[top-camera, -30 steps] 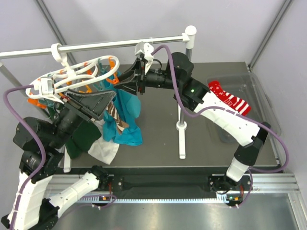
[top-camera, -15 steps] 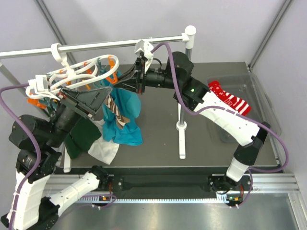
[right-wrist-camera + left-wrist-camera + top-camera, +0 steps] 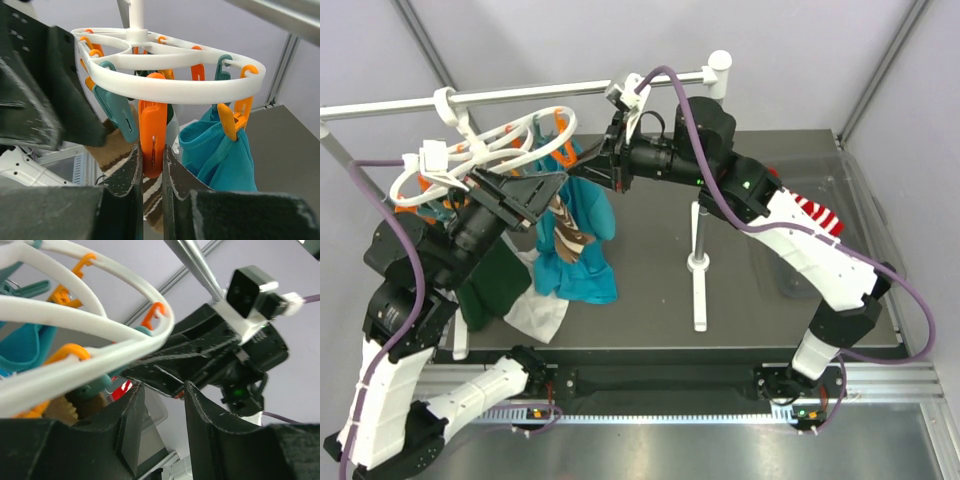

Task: Clip the socks to the hanger
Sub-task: Open the clamp at the hanger.

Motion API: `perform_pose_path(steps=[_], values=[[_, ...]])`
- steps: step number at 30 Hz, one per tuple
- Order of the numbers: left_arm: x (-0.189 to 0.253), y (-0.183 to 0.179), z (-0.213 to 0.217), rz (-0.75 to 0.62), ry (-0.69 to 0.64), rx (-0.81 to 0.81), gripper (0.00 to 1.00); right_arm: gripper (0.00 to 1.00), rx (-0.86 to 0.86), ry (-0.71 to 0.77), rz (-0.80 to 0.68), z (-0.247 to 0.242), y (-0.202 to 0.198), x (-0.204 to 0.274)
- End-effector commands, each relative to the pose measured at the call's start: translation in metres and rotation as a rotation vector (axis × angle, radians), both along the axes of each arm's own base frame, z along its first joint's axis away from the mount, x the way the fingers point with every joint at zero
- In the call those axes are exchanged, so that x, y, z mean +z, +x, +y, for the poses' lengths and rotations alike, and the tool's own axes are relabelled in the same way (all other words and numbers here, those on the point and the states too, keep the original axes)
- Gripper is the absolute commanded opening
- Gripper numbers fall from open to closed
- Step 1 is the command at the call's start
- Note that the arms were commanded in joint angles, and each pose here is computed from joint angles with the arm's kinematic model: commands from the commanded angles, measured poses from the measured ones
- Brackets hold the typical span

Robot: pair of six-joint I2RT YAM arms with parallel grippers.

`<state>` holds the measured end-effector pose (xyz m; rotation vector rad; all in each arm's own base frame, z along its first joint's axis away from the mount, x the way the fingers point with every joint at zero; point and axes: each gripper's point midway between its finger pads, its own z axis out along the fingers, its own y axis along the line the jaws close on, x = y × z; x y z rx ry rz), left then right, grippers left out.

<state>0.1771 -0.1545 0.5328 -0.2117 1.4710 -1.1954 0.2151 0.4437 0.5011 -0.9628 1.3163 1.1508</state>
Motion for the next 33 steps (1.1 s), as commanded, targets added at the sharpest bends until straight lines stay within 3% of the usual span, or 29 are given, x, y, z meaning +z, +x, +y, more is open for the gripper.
perform_pose_path(steps=[1,14,24,27,33], values=[[0.001,0.011,-0.004,0.005,0.006,0.015,0.44,0.00,-0.049,-0.008,-0.033,-0.019,-0.017,0.024],[-0.007,0.031,0.002,0.003,0.000,0.107,0.59,0.00,-0.034,-0.056,-0.027,-0.014,-0.032,0.015],[-0.013,0.038,0.006,0.013,0.007,0.147,0.61,0.00,-0.048,-0.089,-0.062,-0.002,-0.039,0.007],[-0.010,0.039,0.006,-0.002,0.000,0.146,0.60,0.00,-0.057,-0.093,-0.065,-0.001,-0.039,0.007],[-0.010,0.039,0.002,-0.011,0.013,0.131,0.47,0.00,-0.057,-0.112,-0.098,0.001,-0.041,0.003]])
